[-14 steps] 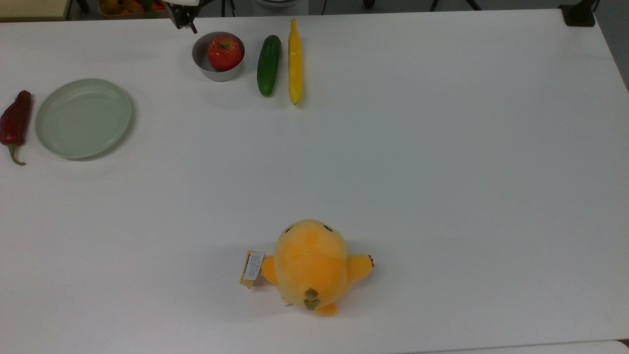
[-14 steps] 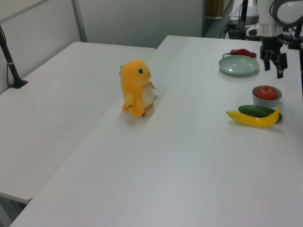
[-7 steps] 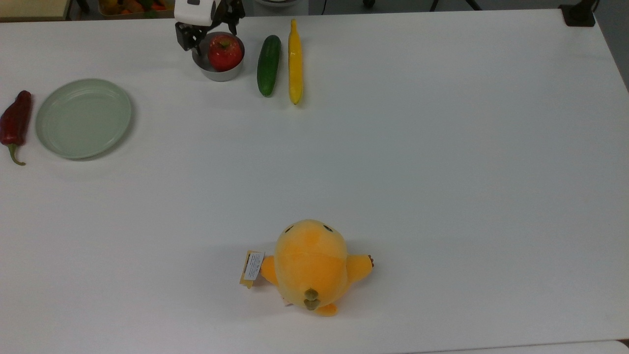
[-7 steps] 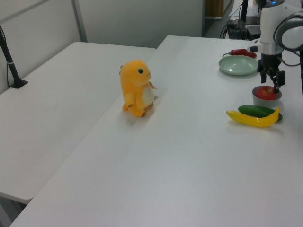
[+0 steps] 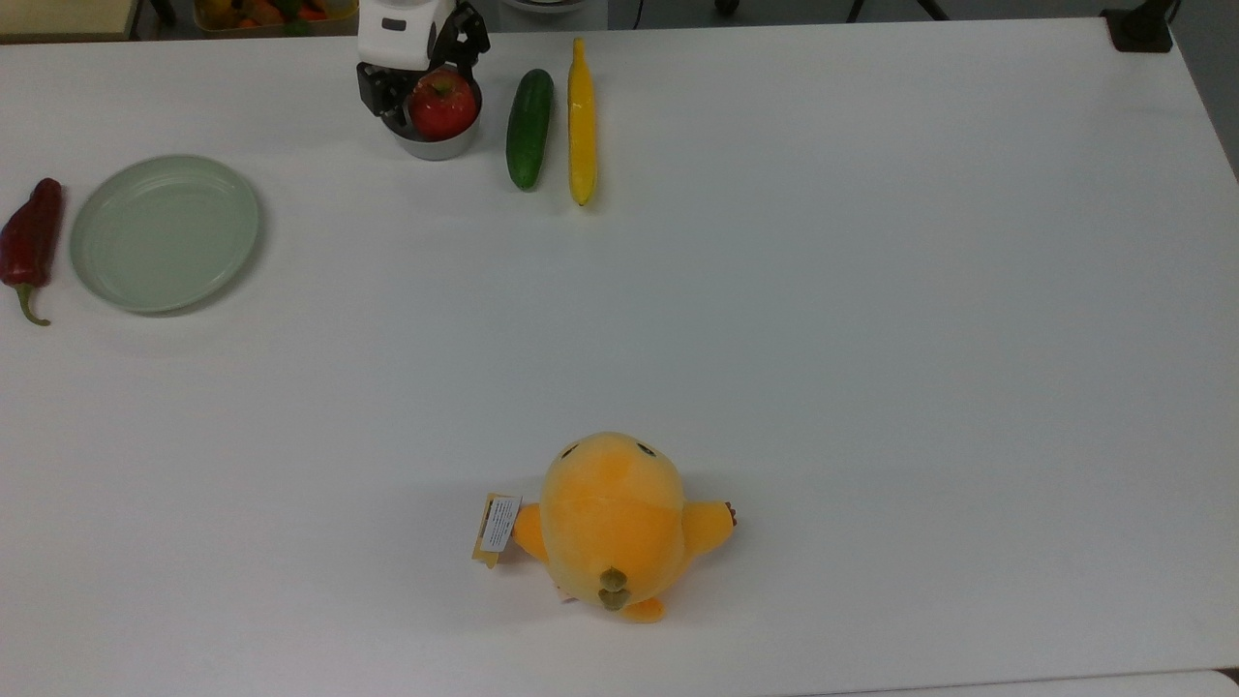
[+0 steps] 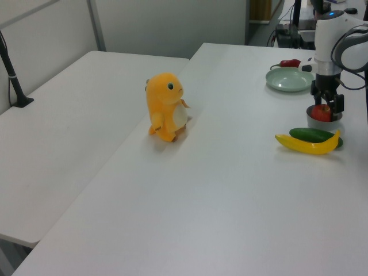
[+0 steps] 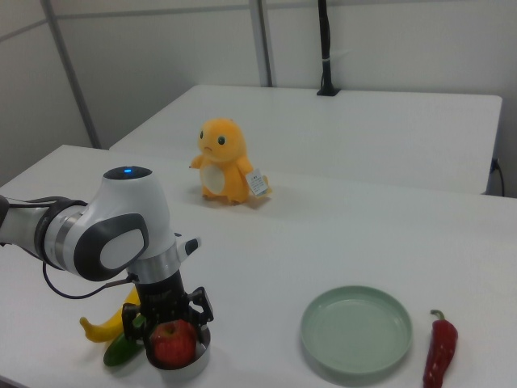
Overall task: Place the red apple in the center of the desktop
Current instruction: 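Lower the open gripper over the red apple in the bowl, then carry the apple away from the bowl toward the open table area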
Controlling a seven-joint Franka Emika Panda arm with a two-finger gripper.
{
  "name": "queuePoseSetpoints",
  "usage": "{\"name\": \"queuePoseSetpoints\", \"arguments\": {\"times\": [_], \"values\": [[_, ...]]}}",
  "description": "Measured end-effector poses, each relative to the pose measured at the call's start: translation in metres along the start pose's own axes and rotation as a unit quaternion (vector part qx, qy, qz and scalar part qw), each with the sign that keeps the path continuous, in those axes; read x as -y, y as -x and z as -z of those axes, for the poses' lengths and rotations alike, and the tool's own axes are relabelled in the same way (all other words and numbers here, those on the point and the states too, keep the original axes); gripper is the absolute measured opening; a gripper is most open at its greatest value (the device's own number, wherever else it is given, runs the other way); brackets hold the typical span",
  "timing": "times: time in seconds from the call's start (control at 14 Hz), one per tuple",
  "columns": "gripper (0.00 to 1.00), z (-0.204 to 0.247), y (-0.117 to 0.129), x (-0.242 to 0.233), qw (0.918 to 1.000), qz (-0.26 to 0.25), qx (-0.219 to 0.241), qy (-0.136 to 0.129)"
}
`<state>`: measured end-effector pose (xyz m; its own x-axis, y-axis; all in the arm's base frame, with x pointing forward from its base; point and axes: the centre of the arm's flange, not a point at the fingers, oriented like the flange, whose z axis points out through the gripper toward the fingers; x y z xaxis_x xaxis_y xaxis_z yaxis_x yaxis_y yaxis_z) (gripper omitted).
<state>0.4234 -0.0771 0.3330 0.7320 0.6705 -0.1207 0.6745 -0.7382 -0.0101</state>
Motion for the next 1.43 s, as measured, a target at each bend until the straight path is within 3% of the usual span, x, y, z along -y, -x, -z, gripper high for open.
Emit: {"name": "queuePoseSetpoints", "arguments": {"times": [0.14,0.29,0.36,0.93,1.21,1.43], "values": [[0.98,0.000,0.000,0.000,1.0000,0.001,0.001,0.000],[0.81,0.000,0.000,0.000,1.0000,0.001,0.000,0.001],[0.78,0.001,0.000,0.000,1.0000,0.001,0.000,0.002],[0.75,0.010,0.000,-0.002,1.0000,-0.002,0.004,-0.002],[0.75,0.125,-0.018,-0.019,0.9996,-0.026,0.012,0.000],[0.75,0.197,-0.043,-0.021,0.9983,-0.053,-0.002,-0.023]]}}
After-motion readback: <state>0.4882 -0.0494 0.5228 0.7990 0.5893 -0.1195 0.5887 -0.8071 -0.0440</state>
